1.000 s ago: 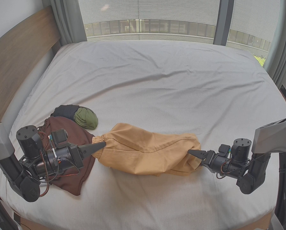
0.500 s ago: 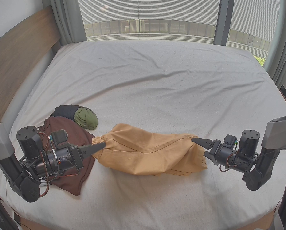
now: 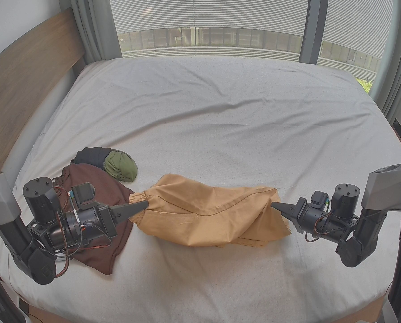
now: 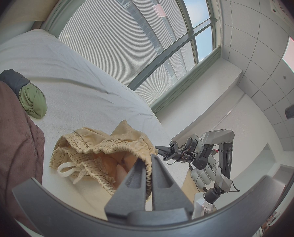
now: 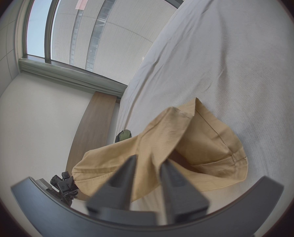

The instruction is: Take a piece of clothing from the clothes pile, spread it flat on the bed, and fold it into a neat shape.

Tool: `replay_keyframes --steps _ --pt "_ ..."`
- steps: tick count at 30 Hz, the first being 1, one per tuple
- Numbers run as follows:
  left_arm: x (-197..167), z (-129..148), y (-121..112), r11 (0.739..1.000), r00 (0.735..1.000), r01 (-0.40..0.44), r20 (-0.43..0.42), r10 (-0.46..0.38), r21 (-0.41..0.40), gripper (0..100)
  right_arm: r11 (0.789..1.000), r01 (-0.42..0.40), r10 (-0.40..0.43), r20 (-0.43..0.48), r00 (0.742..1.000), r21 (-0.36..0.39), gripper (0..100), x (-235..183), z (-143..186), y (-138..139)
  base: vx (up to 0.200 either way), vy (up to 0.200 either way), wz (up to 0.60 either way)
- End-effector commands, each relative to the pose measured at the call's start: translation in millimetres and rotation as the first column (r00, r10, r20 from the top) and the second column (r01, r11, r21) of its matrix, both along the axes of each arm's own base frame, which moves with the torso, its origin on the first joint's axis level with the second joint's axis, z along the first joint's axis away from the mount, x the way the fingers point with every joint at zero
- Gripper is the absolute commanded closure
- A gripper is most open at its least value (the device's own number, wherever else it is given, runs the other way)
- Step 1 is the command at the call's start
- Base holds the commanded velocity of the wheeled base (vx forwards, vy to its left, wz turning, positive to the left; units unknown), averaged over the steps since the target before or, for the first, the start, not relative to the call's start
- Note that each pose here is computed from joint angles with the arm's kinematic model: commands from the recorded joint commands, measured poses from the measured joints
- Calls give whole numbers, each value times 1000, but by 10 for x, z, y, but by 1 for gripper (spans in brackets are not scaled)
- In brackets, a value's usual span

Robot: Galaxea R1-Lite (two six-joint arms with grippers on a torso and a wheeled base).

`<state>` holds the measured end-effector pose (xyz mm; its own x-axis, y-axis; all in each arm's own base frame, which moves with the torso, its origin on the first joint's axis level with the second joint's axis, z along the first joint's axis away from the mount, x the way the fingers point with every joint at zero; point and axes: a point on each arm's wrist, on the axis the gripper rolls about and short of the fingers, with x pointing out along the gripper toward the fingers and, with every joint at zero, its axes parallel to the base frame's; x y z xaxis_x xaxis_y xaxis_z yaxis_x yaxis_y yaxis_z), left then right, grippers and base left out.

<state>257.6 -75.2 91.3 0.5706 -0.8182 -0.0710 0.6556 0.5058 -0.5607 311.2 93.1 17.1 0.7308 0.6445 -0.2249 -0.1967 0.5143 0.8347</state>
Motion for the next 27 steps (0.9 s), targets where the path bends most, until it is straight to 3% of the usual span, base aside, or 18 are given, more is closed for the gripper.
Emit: replay_keyframes --steps 1,6,8,14,21,27 --pt "10 -3 8 1000 1000 -4 0 4 -1 100 1000 -3 2 -26 1000 -9 100 -10 -82 3 0 0 0" --pt "49 -27 34 1000 1000 -19 -7 19 0 100 999 -40 39 -57 998 -23 100 -165 -74 -23 0 0 0" --pt "101 -37 88 999 999 -41 -3 41 0 100 992 -108 104 -65 992 -61 100 -283 -114 -31 0 0 0" --pt "110 -30 86 999 999 -42 0 42 -2 100 971 -189 167 -148 975 -148 100 -450 -423 10 0 0 0" --pt "130 -19 91 999 999 -45 7 45 -3 100 953 -222 189 -167 968 -205 100 -508 -560 -12 0 0 0" --pt "122 -27 93 999 999 -45 3 45 -2 100 952 -221 186 -172 967 -212 100 -502 -596 -24 0 0 0"
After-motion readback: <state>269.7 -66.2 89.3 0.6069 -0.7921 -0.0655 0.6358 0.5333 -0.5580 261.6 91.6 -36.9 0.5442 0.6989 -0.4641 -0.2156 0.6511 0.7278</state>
